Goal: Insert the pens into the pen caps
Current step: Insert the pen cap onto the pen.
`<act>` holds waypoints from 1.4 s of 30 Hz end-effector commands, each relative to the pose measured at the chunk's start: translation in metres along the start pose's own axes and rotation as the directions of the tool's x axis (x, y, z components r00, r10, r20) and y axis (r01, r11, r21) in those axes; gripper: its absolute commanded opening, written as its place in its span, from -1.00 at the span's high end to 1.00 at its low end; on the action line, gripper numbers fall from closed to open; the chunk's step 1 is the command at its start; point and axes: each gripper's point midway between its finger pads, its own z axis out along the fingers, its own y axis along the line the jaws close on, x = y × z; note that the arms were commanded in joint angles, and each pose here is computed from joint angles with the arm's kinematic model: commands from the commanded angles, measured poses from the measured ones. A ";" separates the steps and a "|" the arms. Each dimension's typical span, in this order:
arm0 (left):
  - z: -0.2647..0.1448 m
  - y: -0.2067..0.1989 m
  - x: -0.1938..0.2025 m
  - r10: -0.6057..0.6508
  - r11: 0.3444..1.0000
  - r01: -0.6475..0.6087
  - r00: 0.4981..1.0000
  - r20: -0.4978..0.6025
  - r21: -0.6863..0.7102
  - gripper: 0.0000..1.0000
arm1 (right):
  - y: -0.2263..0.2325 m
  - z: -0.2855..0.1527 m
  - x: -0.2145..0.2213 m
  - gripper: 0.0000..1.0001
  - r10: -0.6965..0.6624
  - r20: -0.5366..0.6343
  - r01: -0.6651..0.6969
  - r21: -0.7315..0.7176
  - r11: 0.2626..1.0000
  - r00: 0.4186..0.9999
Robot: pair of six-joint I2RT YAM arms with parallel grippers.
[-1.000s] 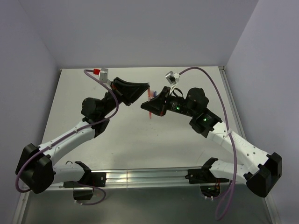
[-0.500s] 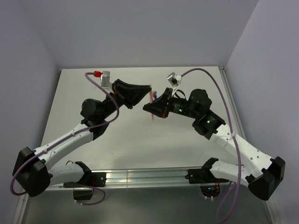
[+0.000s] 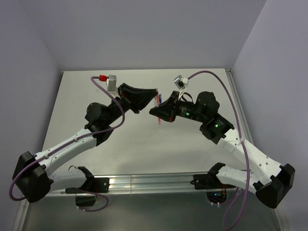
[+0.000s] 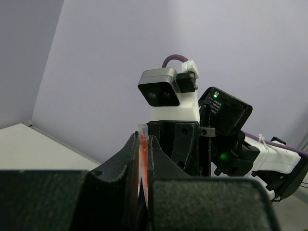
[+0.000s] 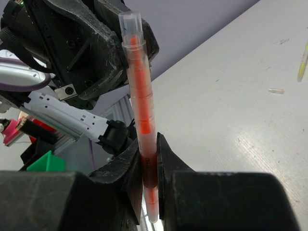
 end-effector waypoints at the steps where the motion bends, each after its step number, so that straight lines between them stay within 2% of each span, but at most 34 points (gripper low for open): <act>1: -0.027 -0.044 0.080 -0.076 0.976 0.136 0.944 -0.322 0.168 1.00 | -0.011 -0.012 -0.082 1.00 -0.101 0.293 0.068 0.119 0.991 0.951; 19: -0.023 -0.033 0.086 -0.085 0.986 0.128 0.941 -0.327 0.110 1.00 | -0.010 -0.013 -0.084 1.00 -0.105 0.274 0.073 0.125 0.989 0.956; 25: -0.009 -0.010 0.075 -0.058 0.998 0.059 0.953 -0.298 -0.007 1.00 | -0.009 -0.006 -0.076 1.00 -0.095 0.217 0.073 0.105 0.992 0.972; 27: -0.002 -0.007 0.066 -0.053 0.999 0.049 0.959 -0.278 -0.024 1.00 | -0.009 -0.004 -0.074 0.93 -0.092 0.194 0.074 0.100 0.992 0.977; 34: 0.021 0.025 0.030 -0.048 0.989 0.018 0.978 -0.205 -0.145 1.00 | -0.010 -0.002 -0.067 0.41 -0.109 0.121 0.097 0.103 0.990 0.987; 37: 0.028 0.036 0.016 -0.050 0.984 0.017 0.982 -0.182 -0.180 1.00 | -0.013 -0.001 -0.063 0.29 -0.101 0.098 0.090 0.111 0.990 0.990; 42: 0.036 0.057 -0.010 -0.045 0.965 0.011 0.991 -0.126 -0.261 1.00 | -0.019 -0.007 -0.053 0.20 -0.087 0.071 0.075 0.151 0.986 0.994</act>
